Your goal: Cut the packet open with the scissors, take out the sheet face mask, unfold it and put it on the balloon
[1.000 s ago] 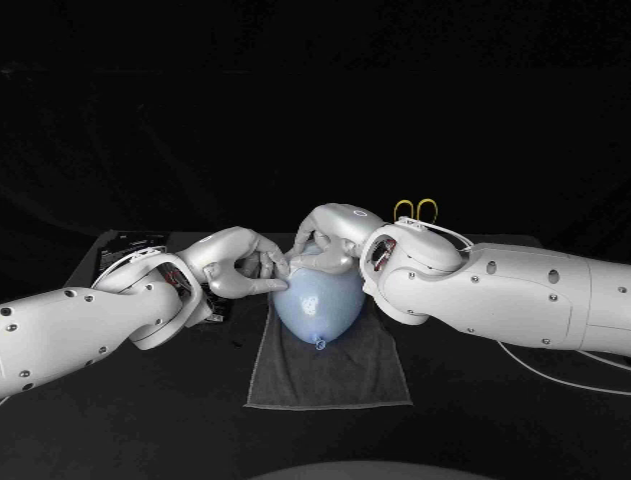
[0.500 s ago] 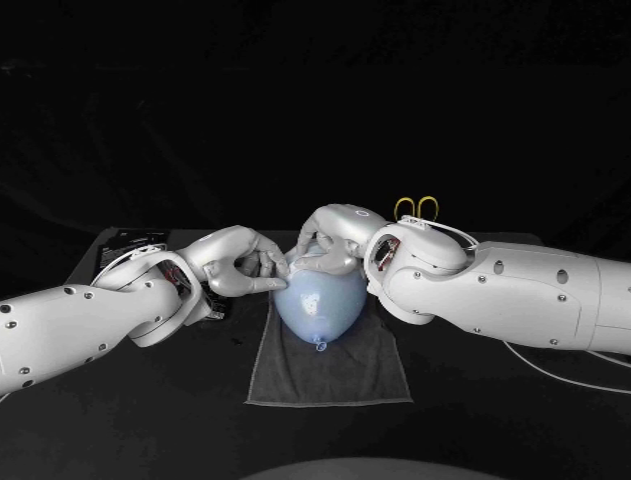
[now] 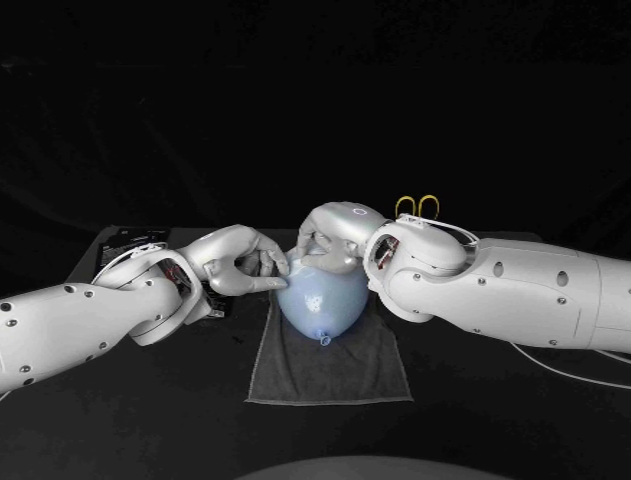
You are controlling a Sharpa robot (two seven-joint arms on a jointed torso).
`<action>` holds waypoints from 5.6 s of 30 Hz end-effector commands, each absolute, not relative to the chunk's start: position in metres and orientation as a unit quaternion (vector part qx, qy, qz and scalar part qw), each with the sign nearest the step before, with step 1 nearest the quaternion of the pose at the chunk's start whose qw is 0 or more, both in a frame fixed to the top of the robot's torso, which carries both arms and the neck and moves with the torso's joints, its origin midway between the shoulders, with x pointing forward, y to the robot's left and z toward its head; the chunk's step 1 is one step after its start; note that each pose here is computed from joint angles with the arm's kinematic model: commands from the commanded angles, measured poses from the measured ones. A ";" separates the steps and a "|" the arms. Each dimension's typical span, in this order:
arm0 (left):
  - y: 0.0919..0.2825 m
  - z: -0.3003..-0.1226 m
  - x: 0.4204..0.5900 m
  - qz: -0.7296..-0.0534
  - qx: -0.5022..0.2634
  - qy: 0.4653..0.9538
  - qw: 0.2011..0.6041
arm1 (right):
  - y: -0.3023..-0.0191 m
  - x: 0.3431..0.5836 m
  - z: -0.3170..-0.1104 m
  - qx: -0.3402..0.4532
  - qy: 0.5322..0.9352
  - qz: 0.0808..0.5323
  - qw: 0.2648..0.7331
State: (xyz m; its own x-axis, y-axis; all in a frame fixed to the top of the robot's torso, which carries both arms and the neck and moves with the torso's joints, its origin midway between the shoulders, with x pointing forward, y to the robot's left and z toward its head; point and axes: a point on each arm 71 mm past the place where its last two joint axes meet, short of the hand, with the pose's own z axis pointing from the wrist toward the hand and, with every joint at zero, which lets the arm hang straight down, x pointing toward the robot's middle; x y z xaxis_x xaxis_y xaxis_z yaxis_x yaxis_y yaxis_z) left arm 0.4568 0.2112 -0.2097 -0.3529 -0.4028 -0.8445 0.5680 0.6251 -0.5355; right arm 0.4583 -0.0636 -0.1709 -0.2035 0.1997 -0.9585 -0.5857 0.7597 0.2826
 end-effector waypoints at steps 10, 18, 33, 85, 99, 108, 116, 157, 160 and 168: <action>0.207 -0.211 0.456 -0.431 0.061 0.711 0.552 | -0.062 0.456 -0.167 -0.148 0.684 0.335 0.631; 0.205 -0.213 0.456 -0.428 0.059 0.719 0.545 | -0.065 0.457 -0.168 -0.141 0.689 0.335 0.627; 0.204 -0.219 0.457 -0.409 0.060 0.745 0.524 | -0.069 0.460 -0.166 -0.111 0.683 0.335 0.640; 0.202 -0.221 0.457 -0.408 0.060 0.751 0.516 | -0.051 0.467 -0.179 -0.126 0.711 0.270 0.637; 0.202 -0.222 0.457 -0.407 0.058 0.754 0.512 | -0.052 0.468 -0.181 -0.133 0.720 0.254 0.632; 0.201 -0.223 0.457 -0.406 0.059 0.757 0.508 | -0.057 0.470 -0.176 -0.111 0.696 0.256 0.661; 0.200 -0.224 0.458 -0.403 0.059 0.762 0.503 | -0.060 0.470 -0.173 -0.096 0.685 0.266 0.672; 0.209 -0.209 0.448 -0.481 0.015 0.710 0.514 | -0.113 0.447 -0.155 -0.092 0.628 0.391 0.667; 0.212 -0.205 0.444 -0.494 0.003 0.705 0.508 | -0.125 0.445 -0.153 -0.089 0.617 0.404 0.670; 0.229 -0.193 0.436 -0.512 -0.039 0.695 0.503 | -0.148 0.438 -0.150 -0.096 0.598 0.431 0.669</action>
